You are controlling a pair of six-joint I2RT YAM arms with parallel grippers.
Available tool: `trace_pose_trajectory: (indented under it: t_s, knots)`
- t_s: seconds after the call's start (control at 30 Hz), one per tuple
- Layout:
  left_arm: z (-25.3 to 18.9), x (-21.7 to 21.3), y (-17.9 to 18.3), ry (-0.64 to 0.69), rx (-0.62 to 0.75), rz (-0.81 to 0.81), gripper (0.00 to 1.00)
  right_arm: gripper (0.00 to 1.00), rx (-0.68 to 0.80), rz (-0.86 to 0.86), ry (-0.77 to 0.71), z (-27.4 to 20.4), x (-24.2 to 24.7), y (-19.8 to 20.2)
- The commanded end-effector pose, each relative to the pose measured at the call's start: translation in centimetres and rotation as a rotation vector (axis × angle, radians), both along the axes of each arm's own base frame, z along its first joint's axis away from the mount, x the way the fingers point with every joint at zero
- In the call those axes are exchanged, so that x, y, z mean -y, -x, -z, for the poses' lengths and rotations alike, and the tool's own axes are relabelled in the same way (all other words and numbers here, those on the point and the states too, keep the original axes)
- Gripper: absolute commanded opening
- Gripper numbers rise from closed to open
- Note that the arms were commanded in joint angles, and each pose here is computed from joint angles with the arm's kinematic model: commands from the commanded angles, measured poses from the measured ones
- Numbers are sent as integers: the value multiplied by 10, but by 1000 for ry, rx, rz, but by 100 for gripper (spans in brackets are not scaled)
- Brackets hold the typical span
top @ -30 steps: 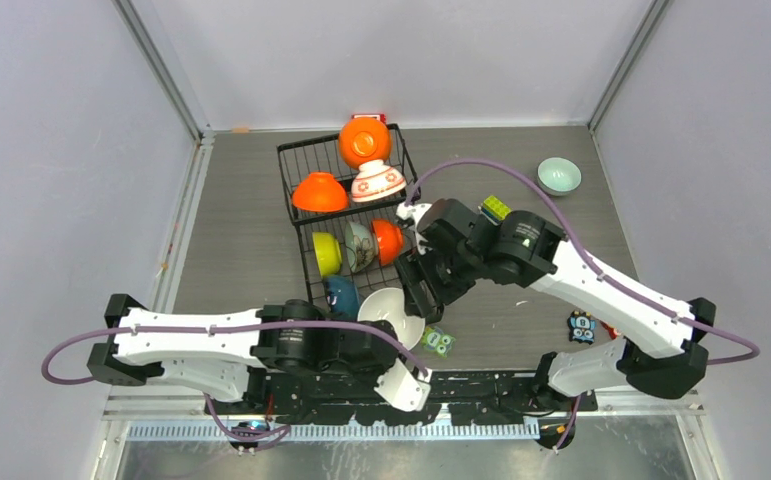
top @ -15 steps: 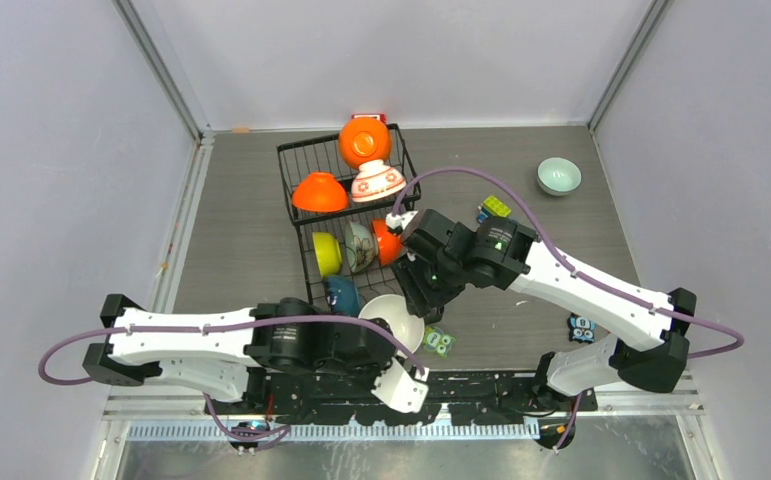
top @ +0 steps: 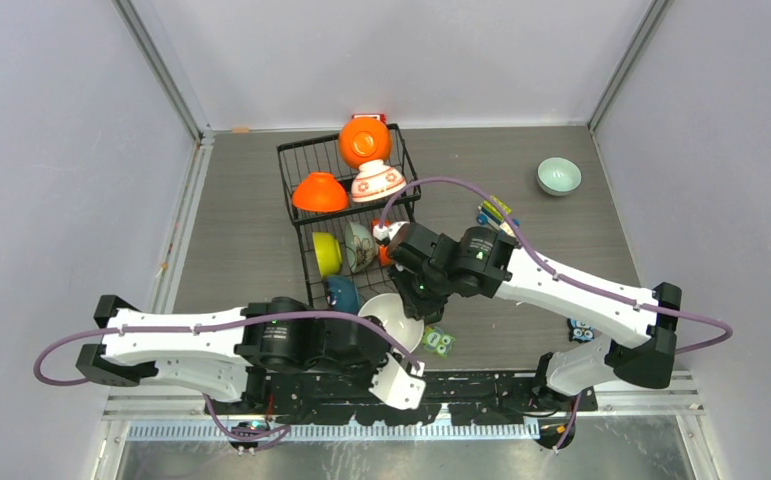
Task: Unload the bowls from the dish rack
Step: Place the bowl at the center of the board.
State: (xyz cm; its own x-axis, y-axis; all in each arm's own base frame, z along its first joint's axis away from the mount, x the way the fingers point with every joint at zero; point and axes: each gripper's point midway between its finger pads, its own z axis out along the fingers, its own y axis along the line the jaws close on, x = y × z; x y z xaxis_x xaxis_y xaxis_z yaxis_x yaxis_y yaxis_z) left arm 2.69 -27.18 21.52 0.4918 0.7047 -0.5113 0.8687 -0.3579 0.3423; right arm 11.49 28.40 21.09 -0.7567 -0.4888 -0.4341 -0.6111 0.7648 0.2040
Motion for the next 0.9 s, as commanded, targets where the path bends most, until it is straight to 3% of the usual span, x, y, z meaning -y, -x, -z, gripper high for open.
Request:
trace_pose_trajectory:
  t_s: [0.0, 0.03, 0.07, 0.17, 0.23, 0.27, 0.3, 0.47, 0.6, 0.77, 0.87]
  knots:
    - [-28, 12, -9, 155, 30, -59, 1, 10, 46, 34, -65, -10, -8, -5]
    - [-31, 13, -11, 171, 36, -75, 4, 2, 53, 44, -72, -11, -7, -6]
    - [-33, 13, -13, 184, 40, -92, 9, 1, 57, 57, -81, -13, -7, -7]
    - [-44, 11, -18, 215, 33, -153, 54, 1, 82, 98, -129, -25, -6, -10]
    - [-53, 9, -23, 243, 35, -200, 69, 1, 118, 135, -151, -34, -1, -16]
    - [-58, 8, -27, 262, 40, -225, 92, 1, 142, 157, -161, -38, 3, -19]
    - [-63, 7, -30, 281, 46, -248, 99, 1, 167, 180, -170, -43, 7, -23]
    - [-83, -3, -53, 413, 57, -458, 100, 1, 342, 354, -184, -54, 45, -48]
    - [-91, -4, -63, 492, -13, -647, 100, 1, 431, 467, -215, -56, 71, -58]
    - [-103, 19, -72, 612, -216, -955, 100, 1, 508, 578, -223, -56, 96, -67]
    - [-96, 17, -98, 677, -399, -1241, 100, 1, 528, 637, -246, -55, 104, -70]
